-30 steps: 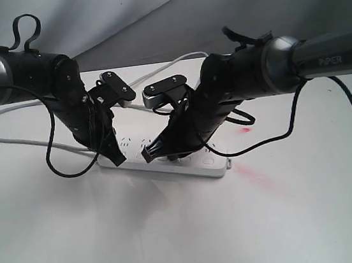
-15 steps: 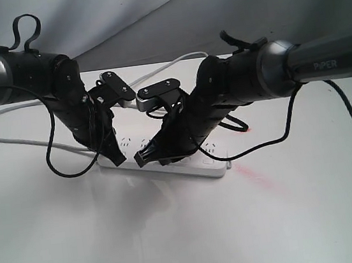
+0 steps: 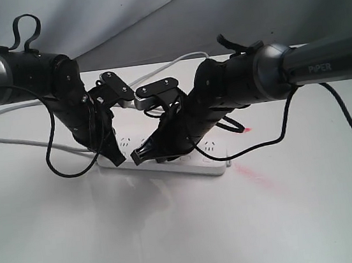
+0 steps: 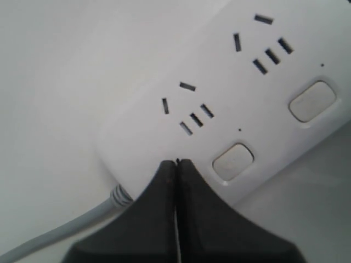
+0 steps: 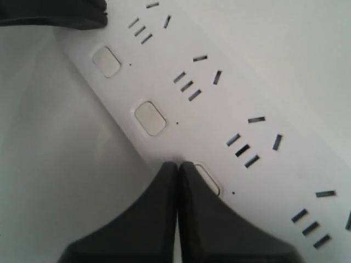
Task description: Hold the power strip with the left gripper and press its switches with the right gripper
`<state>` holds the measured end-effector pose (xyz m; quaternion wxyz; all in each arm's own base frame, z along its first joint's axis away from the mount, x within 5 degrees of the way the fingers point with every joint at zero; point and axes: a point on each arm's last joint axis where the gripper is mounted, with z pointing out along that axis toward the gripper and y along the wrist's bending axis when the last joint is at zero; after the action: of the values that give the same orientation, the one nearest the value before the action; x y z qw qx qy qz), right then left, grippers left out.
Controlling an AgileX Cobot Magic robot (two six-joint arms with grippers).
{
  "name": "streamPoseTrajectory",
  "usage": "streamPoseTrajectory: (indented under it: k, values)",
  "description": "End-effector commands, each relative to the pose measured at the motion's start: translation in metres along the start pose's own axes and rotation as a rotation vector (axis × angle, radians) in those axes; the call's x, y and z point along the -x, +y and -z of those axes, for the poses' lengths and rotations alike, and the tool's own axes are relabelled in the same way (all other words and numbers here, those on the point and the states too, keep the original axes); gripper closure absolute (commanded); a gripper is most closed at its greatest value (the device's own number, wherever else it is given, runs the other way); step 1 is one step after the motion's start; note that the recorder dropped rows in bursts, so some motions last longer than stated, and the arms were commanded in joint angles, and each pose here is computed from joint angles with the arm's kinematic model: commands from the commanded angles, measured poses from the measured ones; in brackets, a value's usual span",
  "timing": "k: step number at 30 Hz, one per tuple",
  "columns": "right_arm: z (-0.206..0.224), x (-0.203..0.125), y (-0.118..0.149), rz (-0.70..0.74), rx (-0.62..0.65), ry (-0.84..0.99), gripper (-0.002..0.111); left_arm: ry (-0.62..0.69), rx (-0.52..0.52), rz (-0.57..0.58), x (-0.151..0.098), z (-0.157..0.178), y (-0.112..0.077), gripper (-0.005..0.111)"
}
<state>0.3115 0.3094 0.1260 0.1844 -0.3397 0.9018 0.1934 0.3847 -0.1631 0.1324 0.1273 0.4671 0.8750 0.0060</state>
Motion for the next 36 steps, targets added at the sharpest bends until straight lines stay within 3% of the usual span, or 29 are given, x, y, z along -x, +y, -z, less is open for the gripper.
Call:
streamPoseTrajectory:
  k: [1, 14, 36]
  values:
    - [-0.012, -0.008, -0.006, 0.028, -0.025, 0.029, 0.108, 0.041, -0.03, 0.012, -0.004, -0.008, -0.004, 0.107]
    - [0.023, 0.015, 0.001, 0.047, -0.037, -0.106, 0.108, 0.041, -0.03, 0.012, -0.004, -0.008, -0.004, 0.107]
    - [0.006, 0.003, -0.003, 0.052, -0.034, -0.03, 0.108, 0.043, -0.031, 0.012, -0.004, -0.008, -0.004, 0.107]
